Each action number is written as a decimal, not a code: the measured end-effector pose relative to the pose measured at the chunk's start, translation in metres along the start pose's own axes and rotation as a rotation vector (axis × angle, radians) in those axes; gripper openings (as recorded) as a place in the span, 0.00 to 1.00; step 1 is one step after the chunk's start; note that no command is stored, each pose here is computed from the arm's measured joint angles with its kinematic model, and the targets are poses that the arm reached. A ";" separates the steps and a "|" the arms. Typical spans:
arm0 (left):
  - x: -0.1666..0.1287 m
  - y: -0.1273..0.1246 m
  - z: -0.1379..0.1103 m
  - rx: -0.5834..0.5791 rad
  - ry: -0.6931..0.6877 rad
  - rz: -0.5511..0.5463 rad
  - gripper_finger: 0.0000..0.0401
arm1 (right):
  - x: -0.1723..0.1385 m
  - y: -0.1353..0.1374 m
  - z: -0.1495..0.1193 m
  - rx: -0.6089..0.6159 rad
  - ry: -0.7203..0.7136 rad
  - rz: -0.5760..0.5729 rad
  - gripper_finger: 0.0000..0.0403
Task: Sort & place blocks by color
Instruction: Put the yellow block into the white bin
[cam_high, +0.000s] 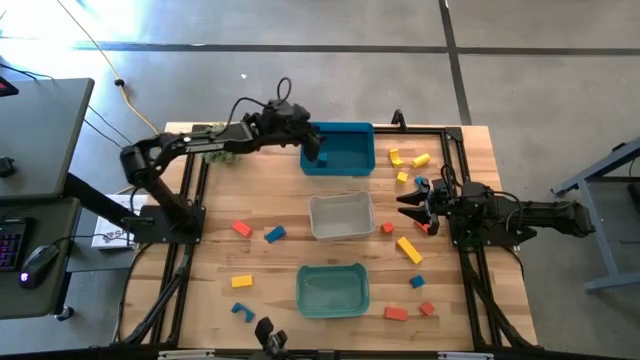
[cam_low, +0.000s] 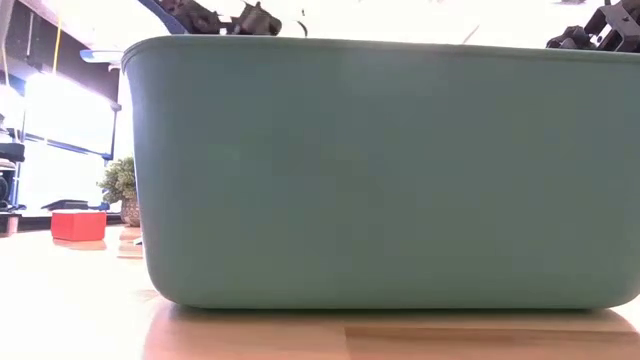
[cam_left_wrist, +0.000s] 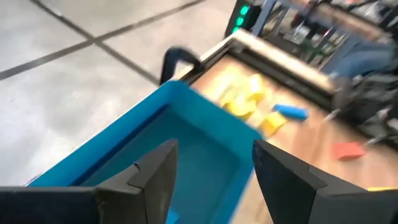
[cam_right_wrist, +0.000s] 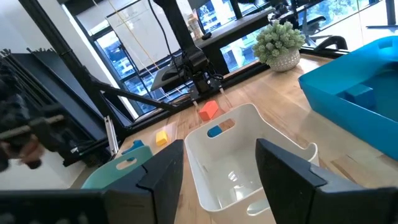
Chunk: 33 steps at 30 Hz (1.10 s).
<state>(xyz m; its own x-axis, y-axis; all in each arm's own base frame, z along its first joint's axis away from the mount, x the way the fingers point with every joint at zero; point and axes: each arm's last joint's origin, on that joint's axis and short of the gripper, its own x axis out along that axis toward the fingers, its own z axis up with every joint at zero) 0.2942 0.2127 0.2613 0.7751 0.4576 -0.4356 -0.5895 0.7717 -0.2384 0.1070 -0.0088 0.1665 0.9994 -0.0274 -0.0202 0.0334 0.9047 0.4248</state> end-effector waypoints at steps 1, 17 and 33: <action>-0.006 -0.004 0.003 -0.006 -0.009 -0.009 0.49 | 0.000 0.000 0.000 0.000 0.000 0.000 0.47; -0.097 -0.059 0.031 -0.057 -0.147 -0.043 0.49 | 0.000 0.000 0.000 0.000 0.000 0.000 0.47; -0.113 -0.088 -0.007 -0.088 0.114 0.067 0.49 | 0.000 0.003 0.006 0.109 -0.064 0.034 0.47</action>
<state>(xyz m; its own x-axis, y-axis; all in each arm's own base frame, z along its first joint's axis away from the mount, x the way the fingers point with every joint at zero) 0.2564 0.0899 0.3255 0.7054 0.4501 -0.5476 -0.6607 0.6972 -0.2780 0.1069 -0.0088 0.1735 0.9982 -0.0277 0.0526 -0.0037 0.8542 0.5199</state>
